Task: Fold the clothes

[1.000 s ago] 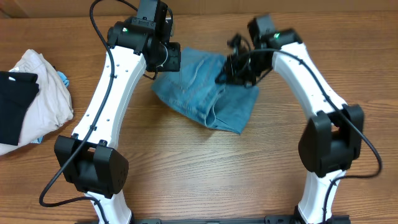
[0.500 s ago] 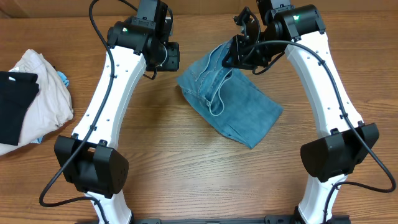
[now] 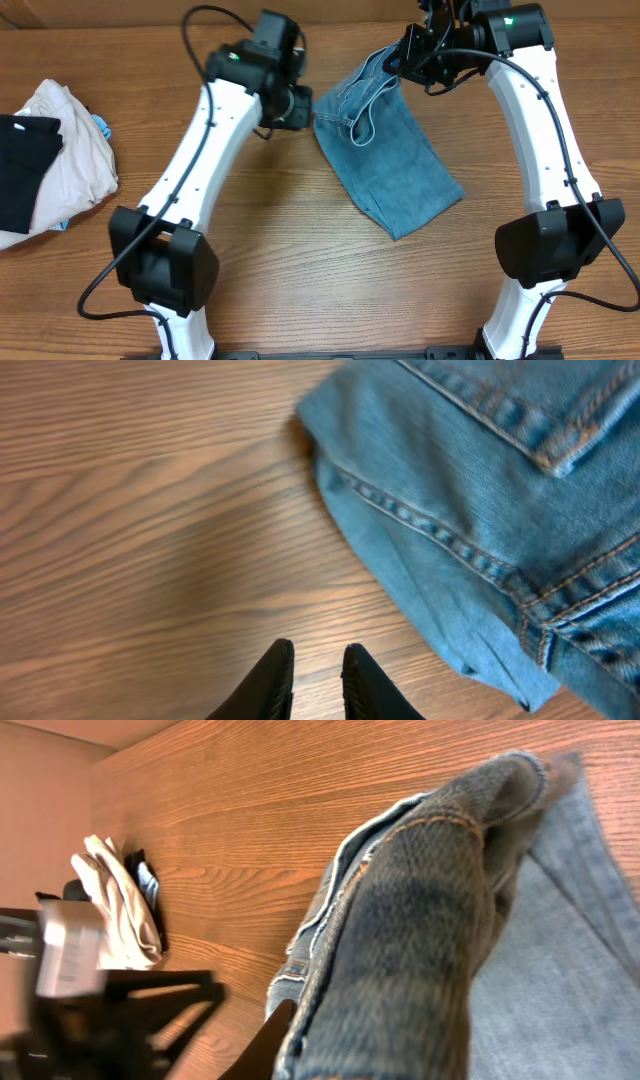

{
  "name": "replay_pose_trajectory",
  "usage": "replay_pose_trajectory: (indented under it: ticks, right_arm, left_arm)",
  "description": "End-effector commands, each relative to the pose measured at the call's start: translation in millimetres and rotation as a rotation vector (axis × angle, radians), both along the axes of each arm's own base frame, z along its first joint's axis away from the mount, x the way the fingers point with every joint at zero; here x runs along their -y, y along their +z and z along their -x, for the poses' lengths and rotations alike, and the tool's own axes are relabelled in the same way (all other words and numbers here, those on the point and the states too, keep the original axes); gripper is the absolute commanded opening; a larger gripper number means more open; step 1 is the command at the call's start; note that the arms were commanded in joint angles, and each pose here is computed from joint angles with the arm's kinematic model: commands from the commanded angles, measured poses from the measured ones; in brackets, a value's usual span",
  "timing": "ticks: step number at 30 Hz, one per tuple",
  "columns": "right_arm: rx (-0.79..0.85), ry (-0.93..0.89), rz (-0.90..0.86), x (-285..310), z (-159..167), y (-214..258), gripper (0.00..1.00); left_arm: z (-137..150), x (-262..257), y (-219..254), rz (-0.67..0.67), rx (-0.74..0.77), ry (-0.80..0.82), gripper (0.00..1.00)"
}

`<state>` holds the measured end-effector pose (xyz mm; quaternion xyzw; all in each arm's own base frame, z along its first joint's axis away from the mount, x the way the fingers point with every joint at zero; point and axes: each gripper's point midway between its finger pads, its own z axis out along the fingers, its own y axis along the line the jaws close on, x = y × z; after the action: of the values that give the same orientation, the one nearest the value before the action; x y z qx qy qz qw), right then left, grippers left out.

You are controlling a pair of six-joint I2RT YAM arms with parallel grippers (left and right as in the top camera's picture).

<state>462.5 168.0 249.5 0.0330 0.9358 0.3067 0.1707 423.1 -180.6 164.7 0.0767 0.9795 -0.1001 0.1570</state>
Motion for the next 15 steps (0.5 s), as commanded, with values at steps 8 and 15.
replay_pose_trajectory:
  ticks: [8,15]
  right_arm:
    - [0.054,0.041,-0.105,-16.2,8.9,38.5,0.15]
    - [0.045,0.046,-0.114,-16.7,11.0,39.0,0.15]
  left_arm:
    - [14.4,57.4,-75.4,0.133,-0.01,-0.114,0.19]
    - [10.6,72.2,-101.7,0.274,0.008,-0.029,0.2]
